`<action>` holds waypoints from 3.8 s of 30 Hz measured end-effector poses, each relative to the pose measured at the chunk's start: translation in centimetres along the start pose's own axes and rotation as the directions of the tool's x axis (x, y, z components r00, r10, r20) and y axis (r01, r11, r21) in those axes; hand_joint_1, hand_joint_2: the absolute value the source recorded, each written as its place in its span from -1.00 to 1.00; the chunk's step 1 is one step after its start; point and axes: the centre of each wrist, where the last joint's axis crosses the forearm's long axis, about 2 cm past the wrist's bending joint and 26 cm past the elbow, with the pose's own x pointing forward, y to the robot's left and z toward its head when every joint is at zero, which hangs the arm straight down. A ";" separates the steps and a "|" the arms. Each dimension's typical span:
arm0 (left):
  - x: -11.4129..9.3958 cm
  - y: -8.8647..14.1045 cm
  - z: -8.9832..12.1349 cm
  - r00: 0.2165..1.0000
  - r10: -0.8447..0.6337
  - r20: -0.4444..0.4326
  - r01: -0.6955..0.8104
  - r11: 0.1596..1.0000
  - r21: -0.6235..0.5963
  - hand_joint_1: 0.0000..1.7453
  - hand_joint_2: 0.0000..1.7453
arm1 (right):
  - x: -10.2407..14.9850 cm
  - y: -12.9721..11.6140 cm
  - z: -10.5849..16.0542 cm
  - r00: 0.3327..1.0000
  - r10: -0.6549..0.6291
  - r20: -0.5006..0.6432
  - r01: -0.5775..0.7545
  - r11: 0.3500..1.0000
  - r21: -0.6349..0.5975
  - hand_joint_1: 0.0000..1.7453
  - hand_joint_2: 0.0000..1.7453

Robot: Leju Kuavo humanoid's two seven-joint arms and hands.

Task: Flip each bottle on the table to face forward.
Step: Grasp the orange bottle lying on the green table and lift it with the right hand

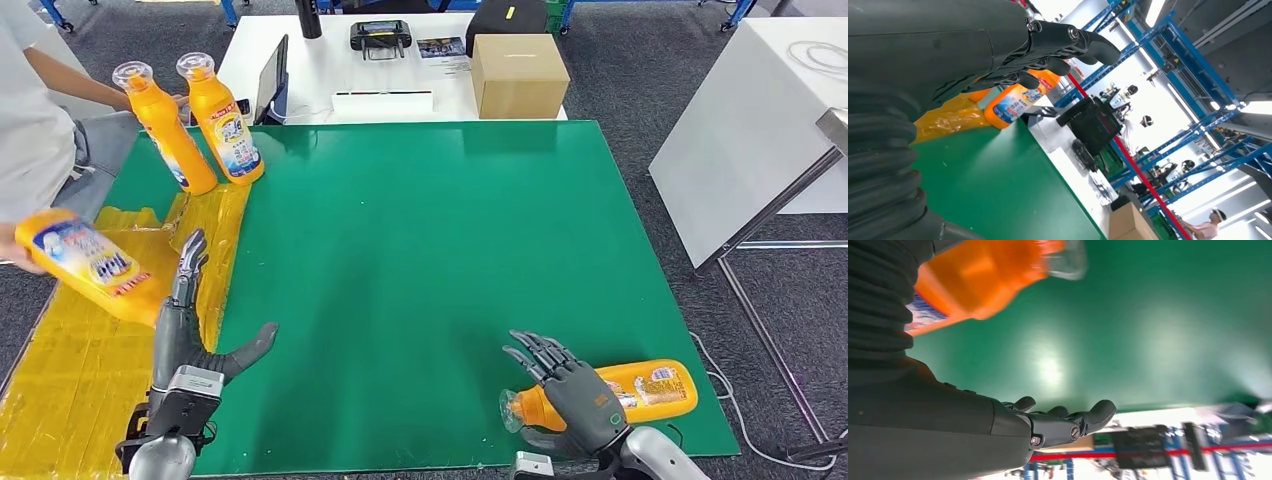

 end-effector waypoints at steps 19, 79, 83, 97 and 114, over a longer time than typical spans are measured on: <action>1.0 -0.2 -0.2 0.999 0.052 -0.009 -0.052 0.999 0.006 -1.00 1.00 | -2.5 -1.0 3.7 0.963 0.150 -0.223 -0.148 0.989 0.023 -1.00 1.00; 0.4 -1.3 -1.6 0.985 0.160 -0.057 -0.161 0.987 -0.006 -1.00 1.00 | -11.7 -2.8 5.3 0.717 0.350 -0.603 -0.166 0.926 0.339 1.00 1.00; 0.3 -1.4 -1.5 0.985 0.164 -0.062 -0.165 0.986 -0.011 -1.00 1.00 | -11.8 -2.8 5.0 0.729 0.350 -0.588 -0.171 0.925 0.338 1.00 1.00; 1.2 -1.7 -1.2 0.984 0.151 -0.092 -0.160 0.982 -0.102 -1.00 1.00 | -5.5 -1.0 -1.8 0.823 0.235 -0.518 -0.348 0.928 -0.132 1.00 1.00; 3.1 -4.8 -0.9 0.924 0.360 -0.132 -0.383 0.865 -0.325 -1.00 1.00 | 0.6 -1.2 -8.0 0.720 -0.687 0.097 0.627 0.585 -0.514 1.00 1.00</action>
